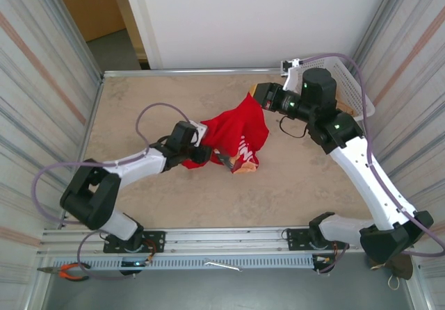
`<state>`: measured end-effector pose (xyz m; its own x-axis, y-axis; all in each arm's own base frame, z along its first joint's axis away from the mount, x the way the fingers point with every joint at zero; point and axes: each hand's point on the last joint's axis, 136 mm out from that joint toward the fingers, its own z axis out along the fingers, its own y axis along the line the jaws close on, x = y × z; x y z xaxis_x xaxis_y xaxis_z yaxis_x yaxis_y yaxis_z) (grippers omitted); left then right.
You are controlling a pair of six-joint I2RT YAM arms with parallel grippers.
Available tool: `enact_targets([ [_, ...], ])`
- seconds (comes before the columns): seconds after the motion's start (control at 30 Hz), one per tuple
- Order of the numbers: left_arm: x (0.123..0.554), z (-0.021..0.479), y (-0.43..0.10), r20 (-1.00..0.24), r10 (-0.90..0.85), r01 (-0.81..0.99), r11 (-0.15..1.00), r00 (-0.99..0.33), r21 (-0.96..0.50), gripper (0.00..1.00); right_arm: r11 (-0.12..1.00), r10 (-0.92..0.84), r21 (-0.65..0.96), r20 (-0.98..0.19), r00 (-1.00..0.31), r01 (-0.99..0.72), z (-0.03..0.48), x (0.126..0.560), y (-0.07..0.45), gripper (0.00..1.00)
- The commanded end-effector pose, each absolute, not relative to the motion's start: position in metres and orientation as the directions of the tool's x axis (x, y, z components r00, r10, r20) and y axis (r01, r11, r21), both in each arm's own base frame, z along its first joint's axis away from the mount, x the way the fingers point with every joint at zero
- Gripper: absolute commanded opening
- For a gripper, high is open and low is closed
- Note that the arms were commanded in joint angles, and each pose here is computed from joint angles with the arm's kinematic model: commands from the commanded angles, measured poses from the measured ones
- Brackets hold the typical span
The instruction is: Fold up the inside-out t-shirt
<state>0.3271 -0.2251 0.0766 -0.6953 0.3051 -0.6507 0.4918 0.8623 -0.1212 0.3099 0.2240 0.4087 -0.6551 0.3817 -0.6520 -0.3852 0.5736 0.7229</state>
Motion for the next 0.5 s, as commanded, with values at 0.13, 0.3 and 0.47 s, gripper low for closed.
enact_targets([
  [0.13,0.371,0.209,-0.172,-0.812,0.153,0.403,0.909,-0.564,-0.109,0.00,0.586,0.522,0.700,-0.711,-0.471,-0.408,0.494,0.321,0.147,0.00],
  [0.3,0.353,0.326,-0.147,-0.899,-0.020,0.457,0.856,-0.437,-0.241,0.00,0.551,0.554,0.690,-0.723,-0.412,-0.470,0.538,0.303,0.133,0.00],
  [0.47,0.315,0.380,-0.149,-0.911,-0.088,0.530,0.790,-0.402,-0.310,0.00,0.497,0.580,0.695,-0.711,-0.397,-0.519,0.554,0.268,0.136,0.00],
])
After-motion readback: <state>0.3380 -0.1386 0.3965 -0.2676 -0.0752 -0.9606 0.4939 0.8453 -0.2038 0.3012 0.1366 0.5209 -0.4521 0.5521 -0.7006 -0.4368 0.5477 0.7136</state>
